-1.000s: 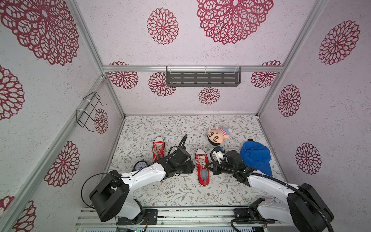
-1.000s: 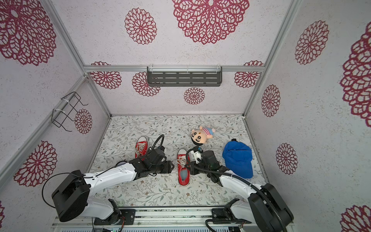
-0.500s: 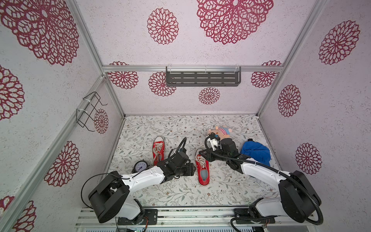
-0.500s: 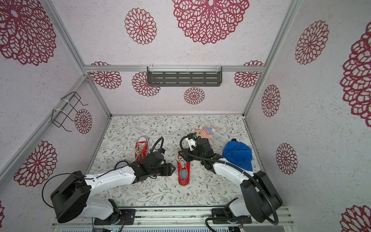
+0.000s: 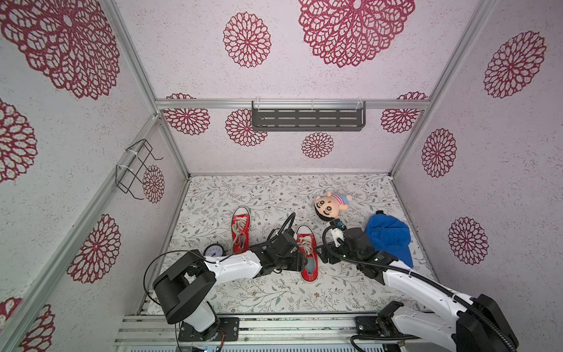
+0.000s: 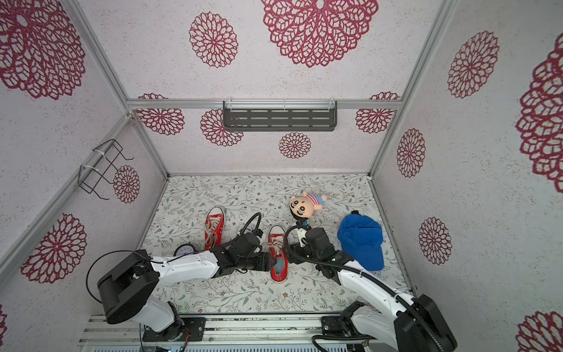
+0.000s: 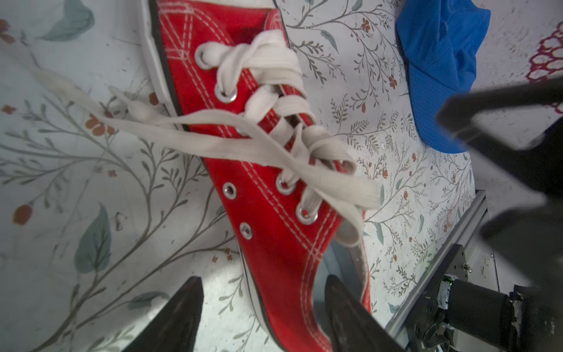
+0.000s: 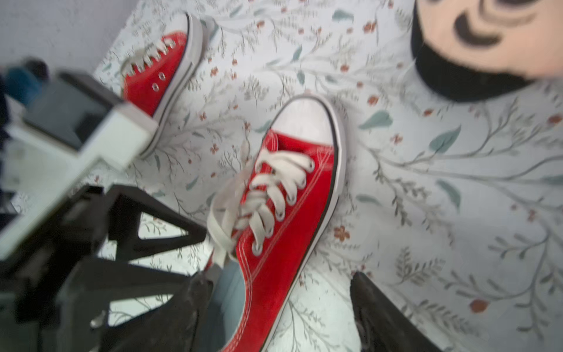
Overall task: Remove the insole from the shoe
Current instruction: Untie the shoelace on the shoe.
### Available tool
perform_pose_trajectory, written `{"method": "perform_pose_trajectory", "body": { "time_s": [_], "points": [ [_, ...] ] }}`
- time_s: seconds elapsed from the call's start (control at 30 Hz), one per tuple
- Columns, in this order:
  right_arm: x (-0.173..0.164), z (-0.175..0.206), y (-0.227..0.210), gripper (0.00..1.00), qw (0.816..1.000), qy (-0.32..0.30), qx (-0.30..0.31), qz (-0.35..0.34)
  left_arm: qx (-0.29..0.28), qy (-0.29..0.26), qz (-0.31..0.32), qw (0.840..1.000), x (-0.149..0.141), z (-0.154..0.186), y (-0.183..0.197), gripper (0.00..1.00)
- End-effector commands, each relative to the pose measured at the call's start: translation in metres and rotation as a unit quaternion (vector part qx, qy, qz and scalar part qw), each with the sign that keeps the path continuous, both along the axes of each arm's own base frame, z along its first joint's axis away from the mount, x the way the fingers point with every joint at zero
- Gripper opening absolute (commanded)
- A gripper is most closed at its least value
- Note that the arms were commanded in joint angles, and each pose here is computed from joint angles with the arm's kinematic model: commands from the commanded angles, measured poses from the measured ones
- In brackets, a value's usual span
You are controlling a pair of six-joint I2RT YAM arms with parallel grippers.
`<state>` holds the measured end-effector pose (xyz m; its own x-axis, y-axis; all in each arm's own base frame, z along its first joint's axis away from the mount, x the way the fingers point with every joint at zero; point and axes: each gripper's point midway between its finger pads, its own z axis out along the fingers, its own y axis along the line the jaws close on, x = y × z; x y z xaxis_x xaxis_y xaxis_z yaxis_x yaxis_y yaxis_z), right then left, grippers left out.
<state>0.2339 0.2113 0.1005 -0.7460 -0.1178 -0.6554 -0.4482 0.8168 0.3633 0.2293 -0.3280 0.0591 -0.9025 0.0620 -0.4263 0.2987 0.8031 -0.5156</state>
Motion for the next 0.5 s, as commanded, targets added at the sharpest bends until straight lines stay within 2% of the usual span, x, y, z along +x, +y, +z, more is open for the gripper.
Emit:
{"method": "perform_pose_trajectory", "body": {
  "time_s": [0.0, 0.17, 0.37, 0.47],
  "points": [
    [-0.006, -0.008, -0.002, 0.76, 0.999, 0.01, 0.008, -0.03, -0.008, -0.017, 0.009, 1.0, 0.009, 0.008, -0.009, 0.67],
    [-0.008, -0.019, 0.006, 0.76, 1.0, 0.019, 0.0, -0.021, 0.015, -0.022, 0.028, 0.999, 0.016, 0.001, -0.003, 0.66],
    [0.006, -0.023, 0.019, 0.74, 1.0, 0.018, -0.013, -0.02, 0.024, -0.019, 0.024, 0.999, 0.019, -0.004, -0.007, 0.65],
    [0.015, -0.024, 0.021, 0.68, 0.999, 0.014, -0.019, -0.038, 0.039, -0.02, 0.039, 0.998, 0.022, -0.007, -0.002, 0.61]
  ]
}}
